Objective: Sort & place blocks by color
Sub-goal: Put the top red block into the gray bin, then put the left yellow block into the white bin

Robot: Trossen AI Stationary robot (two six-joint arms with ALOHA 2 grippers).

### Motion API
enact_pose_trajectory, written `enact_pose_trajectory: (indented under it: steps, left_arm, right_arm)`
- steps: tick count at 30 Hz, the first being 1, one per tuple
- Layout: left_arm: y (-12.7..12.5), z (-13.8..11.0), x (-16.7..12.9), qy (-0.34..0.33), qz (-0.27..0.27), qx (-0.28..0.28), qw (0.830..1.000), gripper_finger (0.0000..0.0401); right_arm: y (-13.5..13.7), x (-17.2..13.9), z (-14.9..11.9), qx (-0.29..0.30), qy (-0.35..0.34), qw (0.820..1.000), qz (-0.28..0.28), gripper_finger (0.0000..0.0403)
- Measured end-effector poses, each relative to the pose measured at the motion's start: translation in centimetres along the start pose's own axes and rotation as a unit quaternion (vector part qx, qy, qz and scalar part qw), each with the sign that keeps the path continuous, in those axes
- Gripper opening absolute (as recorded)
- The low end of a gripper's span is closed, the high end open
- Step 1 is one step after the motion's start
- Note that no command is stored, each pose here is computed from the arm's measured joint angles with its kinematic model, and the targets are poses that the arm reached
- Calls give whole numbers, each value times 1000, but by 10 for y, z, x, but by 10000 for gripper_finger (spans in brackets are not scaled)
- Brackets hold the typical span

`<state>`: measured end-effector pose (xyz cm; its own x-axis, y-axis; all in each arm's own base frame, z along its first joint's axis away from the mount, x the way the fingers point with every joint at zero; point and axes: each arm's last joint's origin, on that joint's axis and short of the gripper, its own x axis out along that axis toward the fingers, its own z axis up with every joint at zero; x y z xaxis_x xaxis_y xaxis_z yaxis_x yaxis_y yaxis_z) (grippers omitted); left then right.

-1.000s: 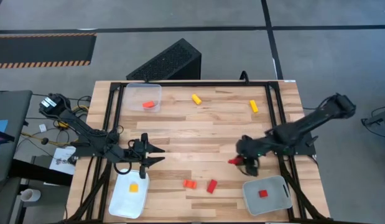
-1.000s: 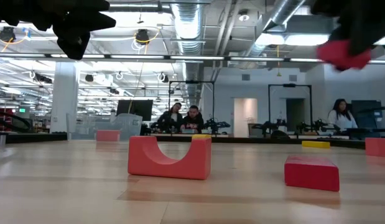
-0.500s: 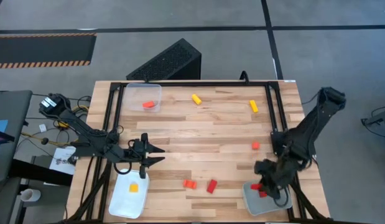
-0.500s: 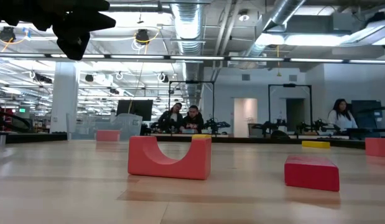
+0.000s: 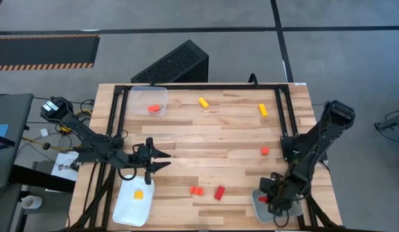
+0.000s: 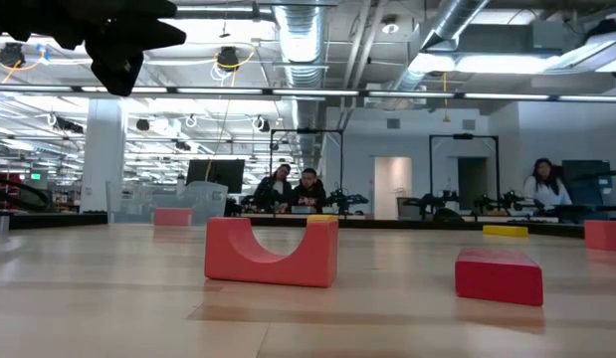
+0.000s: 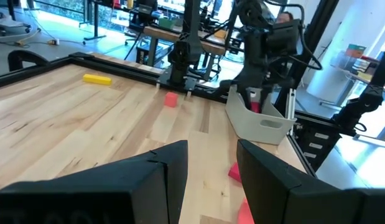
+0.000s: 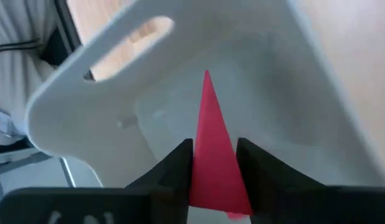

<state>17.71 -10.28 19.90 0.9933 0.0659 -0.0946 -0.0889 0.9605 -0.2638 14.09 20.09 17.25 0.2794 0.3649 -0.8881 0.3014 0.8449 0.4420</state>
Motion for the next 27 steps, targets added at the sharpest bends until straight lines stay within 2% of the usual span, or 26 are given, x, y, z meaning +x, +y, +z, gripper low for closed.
enact_pose_trajectory:
  steps: [4,13,22,27]
  left_arm:
    - [0,0,0,-2,7,5,1000,123]
    - [1,0,0,-1,8,6,1000,123]
    - [1,0,0,-1,8,6,1000,122]
    - [1,0,0,-1,7,6,1000,122]
  right_arm:
    - [3,6,6,4,-4,1000,17,155]
    - [2,6,14,39,3,999,21,153]
    - [3,-16,19,83,23,994,70,205]
    - [2,-33,20,98,16,991,92,216]
